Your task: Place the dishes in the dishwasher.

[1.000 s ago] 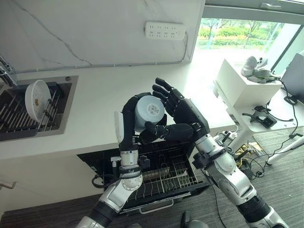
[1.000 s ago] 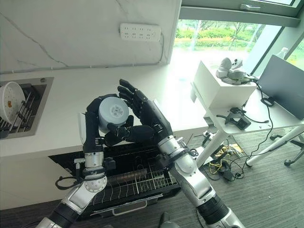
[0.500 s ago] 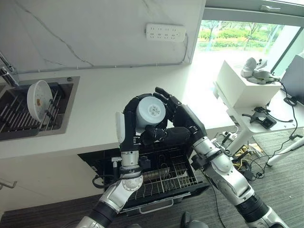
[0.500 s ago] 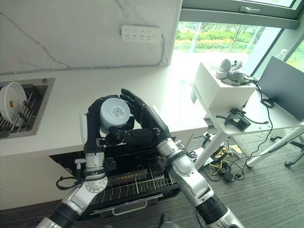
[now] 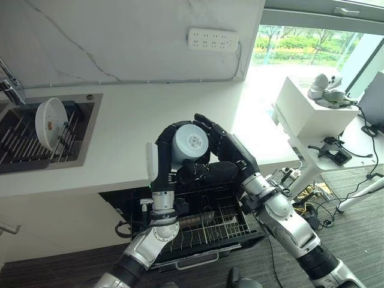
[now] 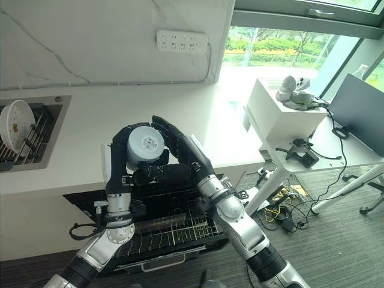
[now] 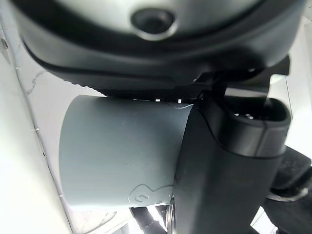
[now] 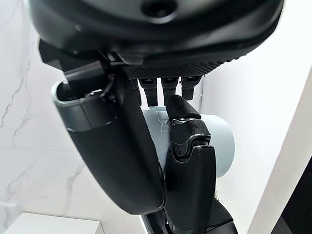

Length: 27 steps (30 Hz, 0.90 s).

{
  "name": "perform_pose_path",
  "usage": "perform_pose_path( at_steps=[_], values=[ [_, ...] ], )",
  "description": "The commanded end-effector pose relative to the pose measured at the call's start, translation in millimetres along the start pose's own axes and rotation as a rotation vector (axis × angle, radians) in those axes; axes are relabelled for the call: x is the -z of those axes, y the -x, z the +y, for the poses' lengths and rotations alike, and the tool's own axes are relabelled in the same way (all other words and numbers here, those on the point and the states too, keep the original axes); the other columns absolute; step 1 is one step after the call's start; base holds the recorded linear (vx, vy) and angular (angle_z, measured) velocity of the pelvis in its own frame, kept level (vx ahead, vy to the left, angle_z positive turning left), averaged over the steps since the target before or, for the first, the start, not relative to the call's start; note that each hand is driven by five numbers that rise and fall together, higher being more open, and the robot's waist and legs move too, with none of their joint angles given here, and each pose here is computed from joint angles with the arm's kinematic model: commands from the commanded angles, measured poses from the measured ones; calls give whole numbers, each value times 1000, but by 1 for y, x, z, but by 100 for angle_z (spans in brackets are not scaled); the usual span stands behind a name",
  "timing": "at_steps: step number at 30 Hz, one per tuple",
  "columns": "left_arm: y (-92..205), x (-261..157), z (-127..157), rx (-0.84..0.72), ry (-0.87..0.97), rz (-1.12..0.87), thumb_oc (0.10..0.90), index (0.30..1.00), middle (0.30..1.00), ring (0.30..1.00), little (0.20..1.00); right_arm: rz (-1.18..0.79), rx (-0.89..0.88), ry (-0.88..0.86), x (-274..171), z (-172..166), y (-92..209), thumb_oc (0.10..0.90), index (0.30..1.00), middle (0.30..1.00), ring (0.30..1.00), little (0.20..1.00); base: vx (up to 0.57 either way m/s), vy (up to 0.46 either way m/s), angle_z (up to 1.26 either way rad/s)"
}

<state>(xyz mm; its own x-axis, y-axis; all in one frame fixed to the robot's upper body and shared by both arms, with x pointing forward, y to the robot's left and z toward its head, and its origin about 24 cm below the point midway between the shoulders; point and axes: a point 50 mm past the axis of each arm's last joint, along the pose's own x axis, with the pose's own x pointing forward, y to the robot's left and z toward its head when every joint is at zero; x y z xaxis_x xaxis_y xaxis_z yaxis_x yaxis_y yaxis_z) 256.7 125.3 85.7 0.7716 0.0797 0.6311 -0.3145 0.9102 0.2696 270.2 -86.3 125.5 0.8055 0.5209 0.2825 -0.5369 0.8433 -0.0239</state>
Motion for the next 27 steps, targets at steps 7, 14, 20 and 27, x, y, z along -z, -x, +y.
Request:
perform_pose_path(
  at_steps=[7, 14, 20, 27],
  values=[
    [-33, -64, -23, 37, 213, -344, 400, 300, 300, 300, 300, -158, -124, -26, -36, 19, -32, 800, 900, 900, 900, 900, 0, 0, 0],
    [-31, -64, -26, 34, 208, -345, 400, 300, 300, 300, 300, -125, -158, -52, -33, 27, -35, 800, 900, 900, 900, 900, 0, 0, 0],
    [-31, -66, -27, 33, 211, -360, 400, 300, 300, 300, 300, -108, -164, -78, -28, 30, -37, 536, 505, 505, 505, 505, 0, 0, 0],
    [-31, -68, -30, 29, 213, -365, 400, 300, 300, 300, 300, -137, -165, -79, -29, 34, -37, 400, 300, 300, 300, 300, 0, 0, 0]
  ],
)
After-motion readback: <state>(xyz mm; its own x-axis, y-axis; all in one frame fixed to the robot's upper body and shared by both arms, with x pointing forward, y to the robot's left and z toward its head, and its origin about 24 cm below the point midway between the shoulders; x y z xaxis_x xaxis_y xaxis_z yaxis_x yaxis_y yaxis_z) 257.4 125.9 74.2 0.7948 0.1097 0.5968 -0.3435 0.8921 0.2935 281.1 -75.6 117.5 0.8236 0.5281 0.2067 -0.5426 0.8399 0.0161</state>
